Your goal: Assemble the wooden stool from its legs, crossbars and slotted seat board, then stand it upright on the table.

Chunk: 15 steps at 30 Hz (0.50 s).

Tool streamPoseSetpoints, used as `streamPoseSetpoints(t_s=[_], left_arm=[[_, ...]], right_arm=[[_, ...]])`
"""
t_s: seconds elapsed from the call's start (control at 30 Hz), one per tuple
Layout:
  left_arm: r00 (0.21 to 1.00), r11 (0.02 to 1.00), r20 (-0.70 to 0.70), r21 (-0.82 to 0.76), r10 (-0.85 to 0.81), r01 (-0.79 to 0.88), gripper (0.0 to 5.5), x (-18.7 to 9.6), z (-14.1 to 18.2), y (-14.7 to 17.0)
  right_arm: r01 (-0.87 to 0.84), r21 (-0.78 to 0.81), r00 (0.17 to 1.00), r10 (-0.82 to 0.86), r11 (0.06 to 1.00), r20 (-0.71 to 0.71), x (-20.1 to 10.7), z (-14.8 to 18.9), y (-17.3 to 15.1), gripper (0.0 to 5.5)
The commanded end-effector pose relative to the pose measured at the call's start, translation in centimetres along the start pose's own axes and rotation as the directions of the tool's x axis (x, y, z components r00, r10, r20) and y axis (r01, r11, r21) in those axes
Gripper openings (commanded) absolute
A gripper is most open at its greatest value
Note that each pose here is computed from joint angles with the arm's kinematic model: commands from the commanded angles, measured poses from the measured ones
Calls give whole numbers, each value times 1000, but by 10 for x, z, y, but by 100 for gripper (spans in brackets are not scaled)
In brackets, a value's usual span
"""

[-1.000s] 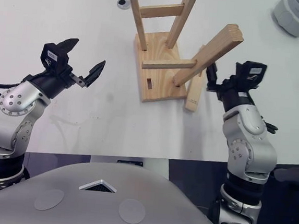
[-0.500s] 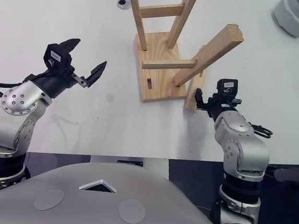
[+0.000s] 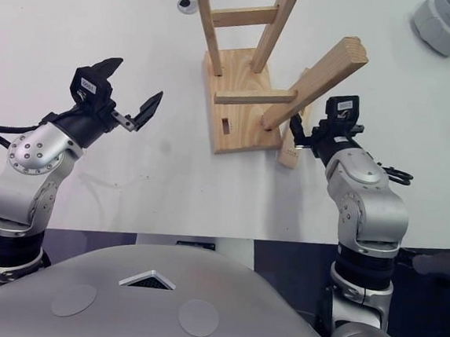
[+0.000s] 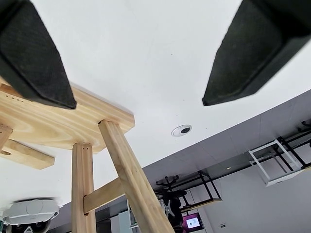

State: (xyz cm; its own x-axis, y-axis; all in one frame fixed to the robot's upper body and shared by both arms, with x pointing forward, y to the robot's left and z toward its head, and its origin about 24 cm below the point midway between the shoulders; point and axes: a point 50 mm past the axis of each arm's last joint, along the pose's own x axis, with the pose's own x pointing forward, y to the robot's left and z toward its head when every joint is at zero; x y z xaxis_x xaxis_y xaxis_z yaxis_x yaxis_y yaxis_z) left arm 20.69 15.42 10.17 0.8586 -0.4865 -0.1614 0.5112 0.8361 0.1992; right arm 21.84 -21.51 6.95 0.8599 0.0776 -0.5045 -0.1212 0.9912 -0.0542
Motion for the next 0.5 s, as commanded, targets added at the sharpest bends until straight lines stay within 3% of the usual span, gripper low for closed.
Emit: streamPoseSetpoints(t_s=[0.03, 0.5], left_arm=[[1000, 1000, 2, 14, 2, -2, 479, 3, 1, 3], [1000, 1000, 6, 14, 10, -10, 479, 3, 2, 2]], right_arm=[[32, -28, 997, -34, 999, -68, 8, -13, -5, 433], [-45, -208, 975, -2, 977, -222, 5, -28, 2, 433]])
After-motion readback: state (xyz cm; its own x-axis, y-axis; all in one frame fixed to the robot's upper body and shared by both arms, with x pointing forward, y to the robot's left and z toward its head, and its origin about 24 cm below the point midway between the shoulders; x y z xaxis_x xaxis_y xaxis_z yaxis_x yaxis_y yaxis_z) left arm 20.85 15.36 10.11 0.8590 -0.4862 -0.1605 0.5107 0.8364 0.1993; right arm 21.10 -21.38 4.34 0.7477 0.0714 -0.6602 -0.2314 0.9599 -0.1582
